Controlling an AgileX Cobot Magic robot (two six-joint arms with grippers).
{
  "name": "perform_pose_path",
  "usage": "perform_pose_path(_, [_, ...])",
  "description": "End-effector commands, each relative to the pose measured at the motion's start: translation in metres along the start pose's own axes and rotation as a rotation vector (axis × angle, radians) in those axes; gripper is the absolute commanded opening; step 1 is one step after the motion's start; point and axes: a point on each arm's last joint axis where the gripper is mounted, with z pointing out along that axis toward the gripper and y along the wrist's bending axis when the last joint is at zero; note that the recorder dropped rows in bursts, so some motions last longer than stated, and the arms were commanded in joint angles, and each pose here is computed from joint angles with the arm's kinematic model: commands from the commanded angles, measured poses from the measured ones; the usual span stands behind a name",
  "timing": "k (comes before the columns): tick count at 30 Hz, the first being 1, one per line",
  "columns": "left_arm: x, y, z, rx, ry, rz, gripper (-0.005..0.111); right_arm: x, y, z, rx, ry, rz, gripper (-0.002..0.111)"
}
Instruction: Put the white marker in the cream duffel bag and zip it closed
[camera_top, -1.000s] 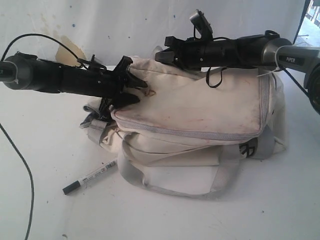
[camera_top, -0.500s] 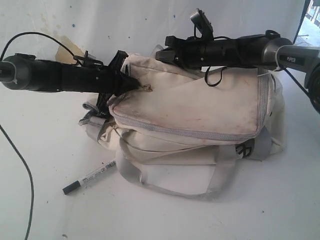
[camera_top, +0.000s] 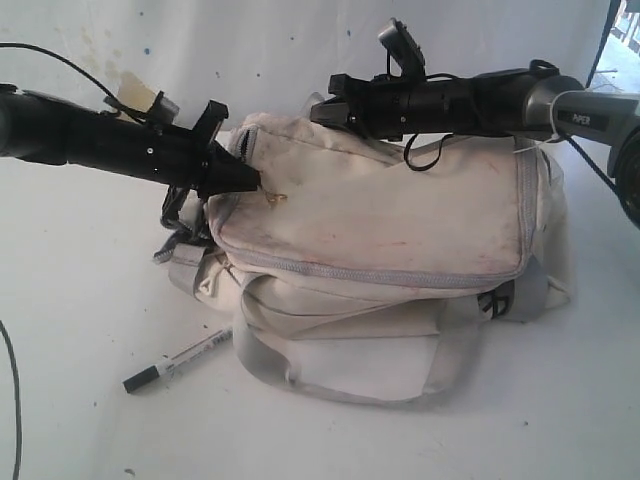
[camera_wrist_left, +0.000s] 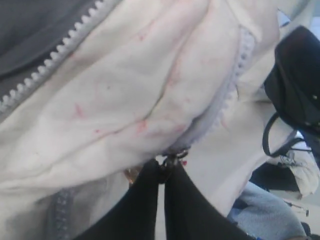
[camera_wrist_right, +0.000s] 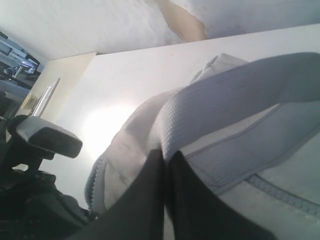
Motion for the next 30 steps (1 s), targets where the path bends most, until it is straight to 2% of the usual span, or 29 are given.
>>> perform_pose_path(1, [0.012,-0.007,-0.009,0.013,0.130,0.041,0.000,-0.008,0.004,-0.003,0.021,-0.039,0.018,0.000])
perform_pose_path(6, [0.017,0.001,-0.013,-0.053,0.208,0.053,0.000,-0.008,0.003,-0.003,0.032,-0.045,0.027,0.000])
perform_pose_path(12, [0.017,0.010,-0.020,-0.121,0.226,0.044,0.000,-0.011,0.000,-0.003,0.065,-0.071,0.063,0.000])
perform_pose_path(23, [0.017,-0.014,-0.037,-0.140,0.199,0.093,0.000,-0.017,-0.008,-0.005,0.153,-0.143,0.090,0.000])
perform_pose_path(30, [0.036,-0.018,-0.038,-0.153,0.232,0.079,0.000,-0.017,-0.008,-0.005,0.153,-0.143,0.090,0.000])
